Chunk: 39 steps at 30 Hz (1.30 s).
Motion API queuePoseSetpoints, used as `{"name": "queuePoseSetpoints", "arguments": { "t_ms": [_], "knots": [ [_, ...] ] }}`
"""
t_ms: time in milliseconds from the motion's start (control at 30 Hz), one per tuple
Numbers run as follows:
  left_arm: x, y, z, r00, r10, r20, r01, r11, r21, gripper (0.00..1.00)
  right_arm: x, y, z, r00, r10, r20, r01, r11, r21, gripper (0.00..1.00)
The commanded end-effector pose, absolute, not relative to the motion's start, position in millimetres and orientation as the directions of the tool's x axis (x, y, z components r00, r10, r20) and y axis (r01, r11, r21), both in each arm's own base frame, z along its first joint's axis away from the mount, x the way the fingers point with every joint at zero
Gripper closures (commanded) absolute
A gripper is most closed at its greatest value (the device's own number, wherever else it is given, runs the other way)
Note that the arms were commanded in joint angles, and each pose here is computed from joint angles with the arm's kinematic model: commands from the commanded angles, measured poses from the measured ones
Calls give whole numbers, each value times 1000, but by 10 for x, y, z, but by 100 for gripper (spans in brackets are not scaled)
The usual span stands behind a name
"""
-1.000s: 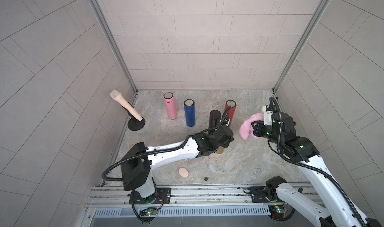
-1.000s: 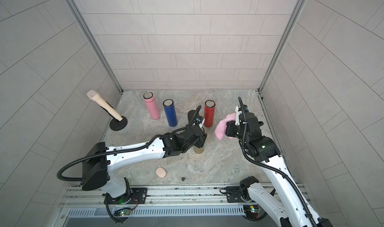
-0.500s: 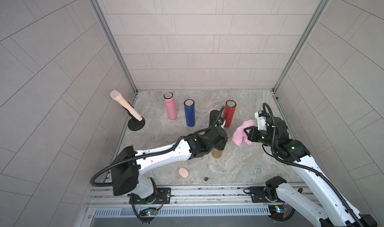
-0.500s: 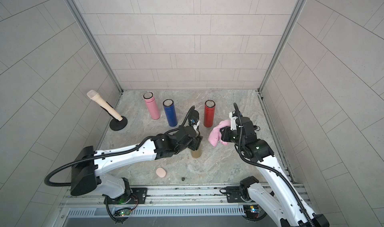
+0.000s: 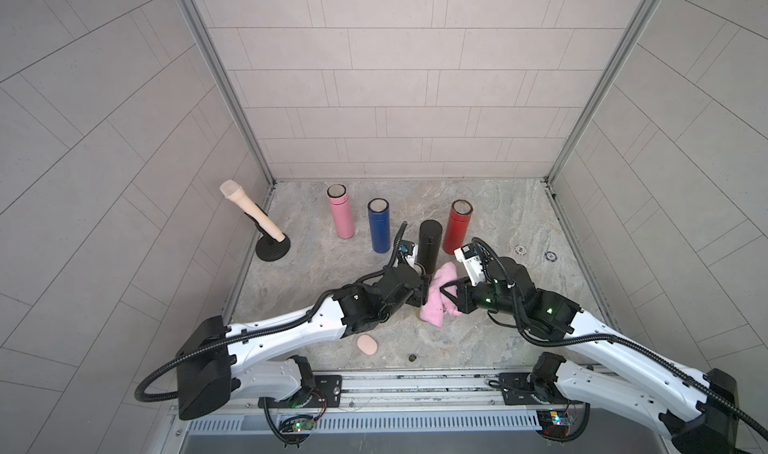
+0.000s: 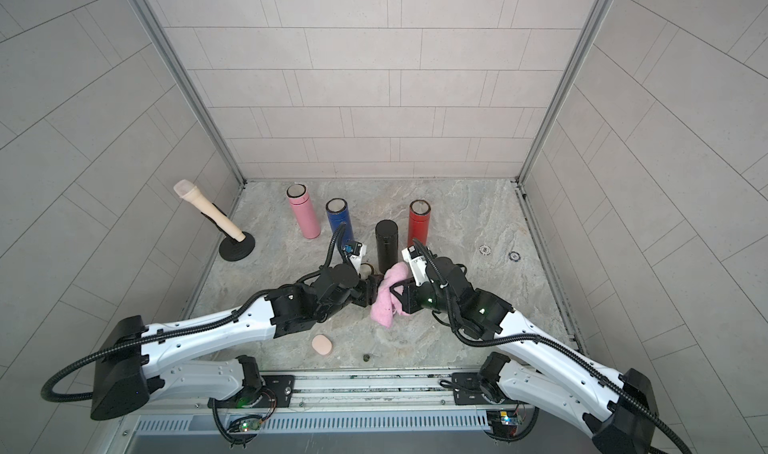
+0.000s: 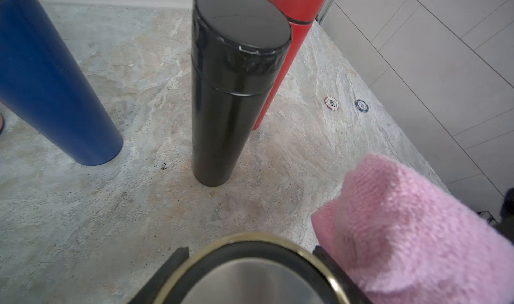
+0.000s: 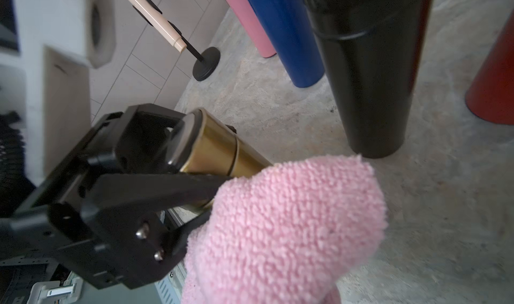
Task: Wipe the surface of the thermos
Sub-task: Pick up the thermos from the center of the board, then wipe the dirt from the surface of the thermos.
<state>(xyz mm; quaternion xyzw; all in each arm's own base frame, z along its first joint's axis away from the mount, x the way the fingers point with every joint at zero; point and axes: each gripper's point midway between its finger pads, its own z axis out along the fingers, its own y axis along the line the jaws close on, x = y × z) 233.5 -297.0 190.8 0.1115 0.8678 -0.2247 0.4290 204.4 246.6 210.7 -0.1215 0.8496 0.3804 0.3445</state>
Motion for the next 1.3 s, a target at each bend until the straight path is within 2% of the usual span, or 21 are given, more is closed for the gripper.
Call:
{"name": "queuePoseSetpoints", "arguments": {
  "t_ms": [0, 267, 400, 567, 867, 967, 1167, 1267],
  "knots": [
    [2475, -2930, 2265, -545, -177, -820, 314, 863, -395, 100, 2257, 2492, 2241, -684, 168, -710, -424, 700, 574, 100],
    [2498, -2937, 2313, -586, -207, -784, 247, 875, -416, 100, 2271, 2130, 1278, -738, 144, -660, -253, 847, 467, 100],
    [2515, -2865, 2314, -603, -248, -758, 174, 887, -428, 100, 2252, 2026, 1046, -750, 134, -648, -215, 877, 430, 100],
    [2520, -2818, 2253, -632, -295, -717, 87, 892, -444, 100, 2295, 2098, 1259, -722, 159, -674, -239, 856, 459, 100],
    [2520, -2873, 2109, -668, -333, -665, 19, 886, -463, 100, 2324, 2530, 2149, -633, 187, -751, -386, 765, 516, 100],
    [2521, -2837, 2097, -663, -361, -656, -11, 881, -473, 100, 2328, 2538, 2029, -650, 183, -737, -362, 779, 513, 100],
    [2537, -2691, 2082, -630, -429, -647, -89, 868, -488, 100, 2210, 2217, 1337, -705, 201, -680, -228, 844, 486, 100],
    [2544, -2662, 2067, -618, -460, -637, -118, 856, -504, 100, 2167, 2123, 1235, -700, 208, -683, -208, 855, 474, 100]
  ]
}}
